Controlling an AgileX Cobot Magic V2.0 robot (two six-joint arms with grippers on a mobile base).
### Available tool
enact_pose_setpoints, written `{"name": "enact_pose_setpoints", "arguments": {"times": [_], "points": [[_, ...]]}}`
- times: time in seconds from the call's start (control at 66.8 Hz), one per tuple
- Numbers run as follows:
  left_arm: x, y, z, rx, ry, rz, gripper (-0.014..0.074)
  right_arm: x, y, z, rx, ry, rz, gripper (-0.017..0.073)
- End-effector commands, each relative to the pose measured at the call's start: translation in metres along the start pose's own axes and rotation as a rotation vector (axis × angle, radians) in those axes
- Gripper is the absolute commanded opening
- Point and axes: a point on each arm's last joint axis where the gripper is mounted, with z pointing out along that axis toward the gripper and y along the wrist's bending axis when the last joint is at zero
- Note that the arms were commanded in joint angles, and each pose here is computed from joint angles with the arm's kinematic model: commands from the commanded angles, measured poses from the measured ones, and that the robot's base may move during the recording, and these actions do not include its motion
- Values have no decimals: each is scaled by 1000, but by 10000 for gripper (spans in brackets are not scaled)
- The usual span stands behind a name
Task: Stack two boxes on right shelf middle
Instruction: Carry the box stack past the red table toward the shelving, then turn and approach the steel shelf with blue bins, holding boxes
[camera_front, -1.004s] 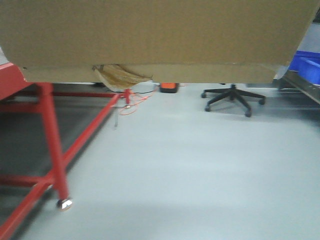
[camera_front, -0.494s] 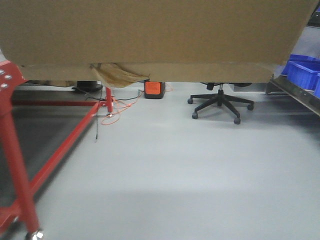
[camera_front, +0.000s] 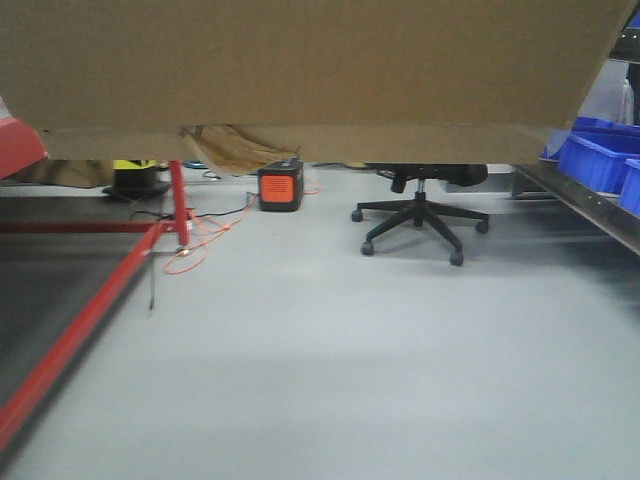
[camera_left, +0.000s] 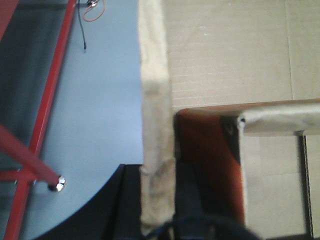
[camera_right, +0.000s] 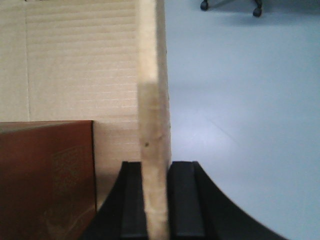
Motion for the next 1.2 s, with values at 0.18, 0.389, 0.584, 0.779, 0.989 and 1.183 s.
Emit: {"name": "enact_pose_setpoints", "arguments": {"times": [0.18, 0.389, 0.584, 0.779, 0.989, 1.183], "points": [[-6, 6, -7, -29, -54, 12, -111, -9, -3, -7, 5, -83, -13, -162], [-6, 6, -7, -29, -54, 12, -111, -12, -1, -8, -15, -118, -14, -162], [-6, 6, -7, -29, -54, 12, -111, -17, 2, -9, -50, -182, -16, -162], [-6, 6, -7, -29, -54, 12, -111, -24, 6, -10, -92, -258, -18, -162], [-6, 6, -7, -29, -54, 12, -111, -30, 10, -12, -130, -327, -19, -162], [-6, 6, -7, -29, -54, 12, -111, -35, 13, -15, -164, -388, -21, -162]]}}
